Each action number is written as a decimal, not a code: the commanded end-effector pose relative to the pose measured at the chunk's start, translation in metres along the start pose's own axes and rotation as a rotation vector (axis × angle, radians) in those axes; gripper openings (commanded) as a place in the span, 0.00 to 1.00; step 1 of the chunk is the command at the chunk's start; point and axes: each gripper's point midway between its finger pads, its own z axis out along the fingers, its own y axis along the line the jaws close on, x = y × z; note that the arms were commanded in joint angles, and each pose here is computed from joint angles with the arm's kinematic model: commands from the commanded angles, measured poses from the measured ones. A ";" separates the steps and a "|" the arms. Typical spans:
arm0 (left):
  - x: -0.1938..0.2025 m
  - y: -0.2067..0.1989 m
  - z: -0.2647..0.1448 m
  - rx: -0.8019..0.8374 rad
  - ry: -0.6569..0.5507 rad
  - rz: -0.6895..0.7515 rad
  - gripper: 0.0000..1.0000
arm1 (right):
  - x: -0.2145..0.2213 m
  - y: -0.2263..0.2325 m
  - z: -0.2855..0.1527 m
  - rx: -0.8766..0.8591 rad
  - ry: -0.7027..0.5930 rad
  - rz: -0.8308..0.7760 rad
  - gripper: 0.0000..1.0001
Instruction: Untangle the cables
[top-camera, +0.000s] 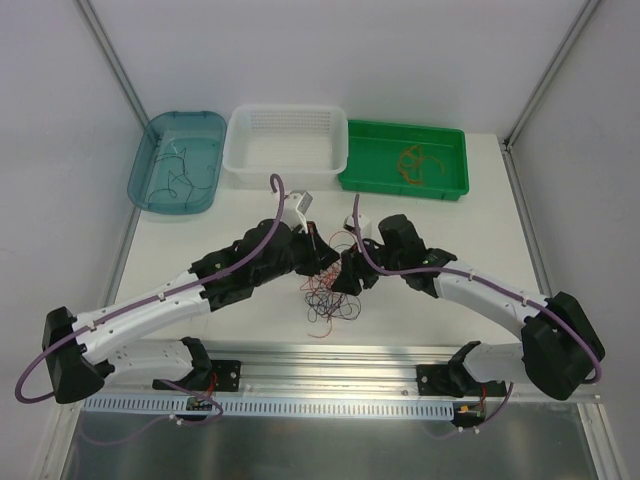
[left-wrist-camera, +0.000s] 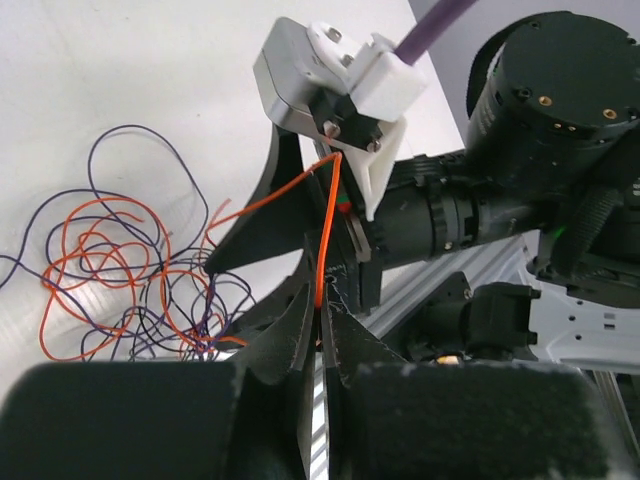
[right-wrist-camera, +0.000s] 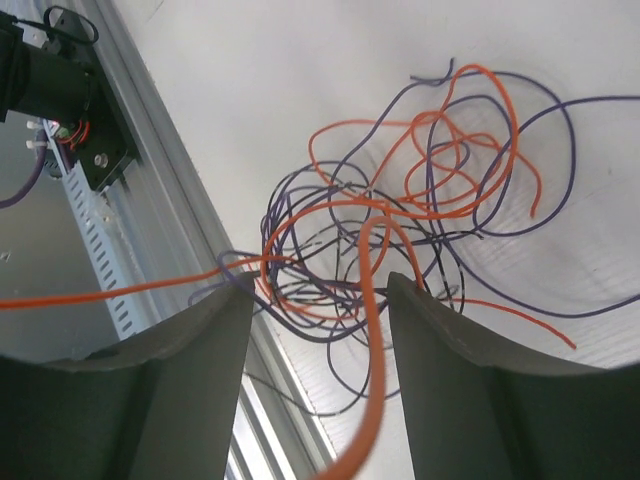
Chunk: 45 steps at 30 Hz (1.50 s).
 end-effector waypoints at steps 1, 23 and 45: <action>-0.015 -0.018 -0.015 0.073 -0.020 -0.024 0.00 | -0.032 0.004 0.002 0.008 -0.104 -0.068 0.59; -0.175 0.099 -0.156 -0.475 -0.432 0.027 0.00 | 0.023 -0.125 -0.121 0.713 -0.087 0.432 0.01; -0.198 0.174 -0.248 -1.040 -0.493 0.182 0.00 | 0.020 -0.159 -0.201 0.886 -0.237 0.781 0.10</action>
